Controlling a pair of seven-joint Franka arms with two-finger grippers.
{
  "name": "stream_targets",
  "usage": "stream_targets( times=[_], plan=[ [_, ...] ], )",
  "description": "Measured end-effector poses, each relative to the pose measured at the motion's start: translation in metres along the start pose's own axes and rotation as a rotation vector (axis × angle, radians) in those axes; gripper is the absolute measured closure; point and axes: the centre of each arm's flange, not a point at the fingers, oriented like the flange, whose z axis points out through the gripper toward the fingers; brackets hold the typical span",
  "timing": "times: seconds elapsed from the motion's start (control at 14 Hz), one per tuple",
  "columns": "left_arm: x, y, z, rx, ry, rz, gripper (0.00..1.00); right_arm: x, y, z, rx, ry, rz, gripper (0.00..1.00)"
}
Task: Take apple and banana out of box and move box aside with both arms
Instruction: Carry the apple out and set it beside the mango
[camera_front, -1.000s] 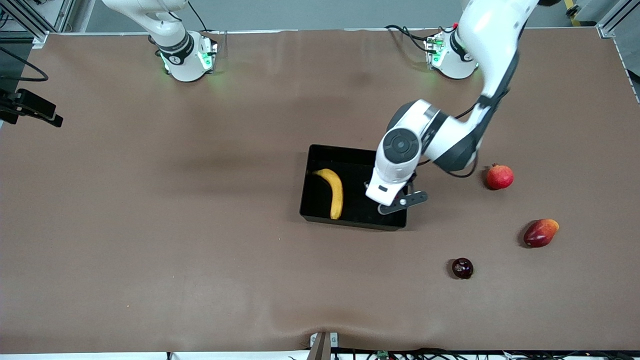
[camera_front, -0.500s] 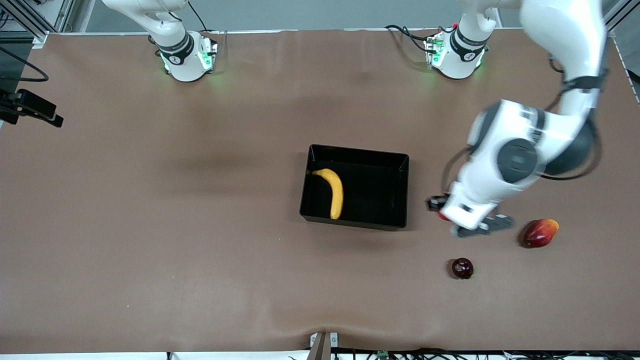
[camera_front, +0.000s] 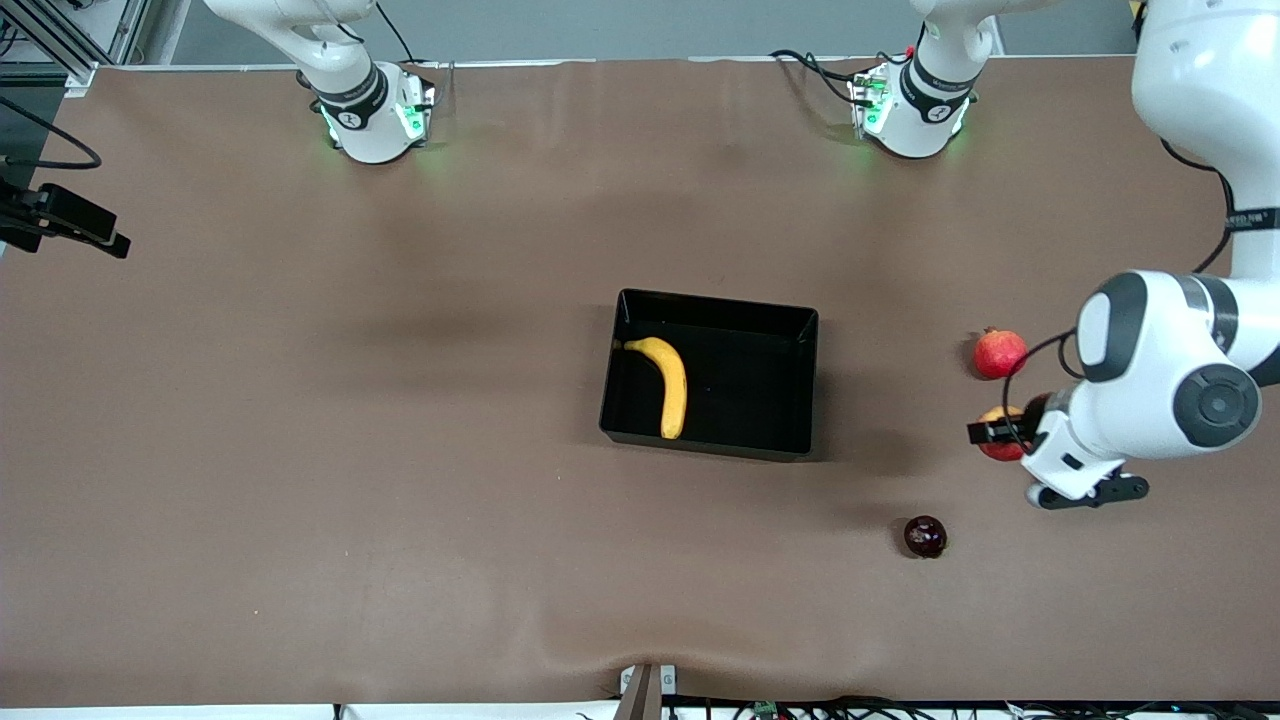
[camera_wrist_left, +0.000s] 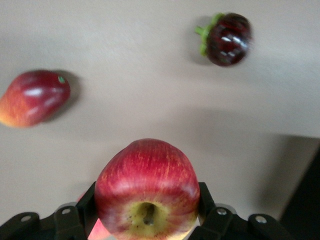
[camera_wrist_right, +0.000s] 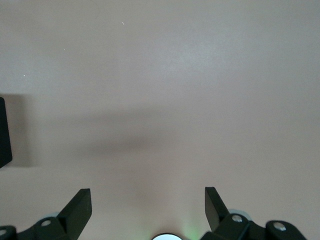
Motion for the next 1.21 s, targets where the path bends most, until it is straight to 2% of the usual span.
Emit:
stream_targets(
  times=[0.43,0.79,0.93,1.14,1.21],
  plan=[
    [0.045,-0.023,0.074,-0.036,0.12,0.104,0.21,0.002,0.0,0.002,0.0,0.0,0.0,0.0],
    [0.073,-0.042,0.115,-0.033,0.212,0.155,0.21,0.006,-0.001,0.006,0.0,0.0,0.0,0.0],
    [0.075,-0.041,0.115,-0.033,0.225,0.157,0.21,0.007,-0.001,0.007,0.0,-0.003,0.0,0.0],
    [0.078,-0.039,0.112,-0.036,0.245,0.158,0.0,0.009,-0.001,0.01,-0.001,-0.007,0.0,0.0],
    [0.078,-0.035,0.103,-0.038,0.234,0.163,0.0,0.01,-0.001,0.011,-0.001,-0.009,0.0,0.0]
  ],
)
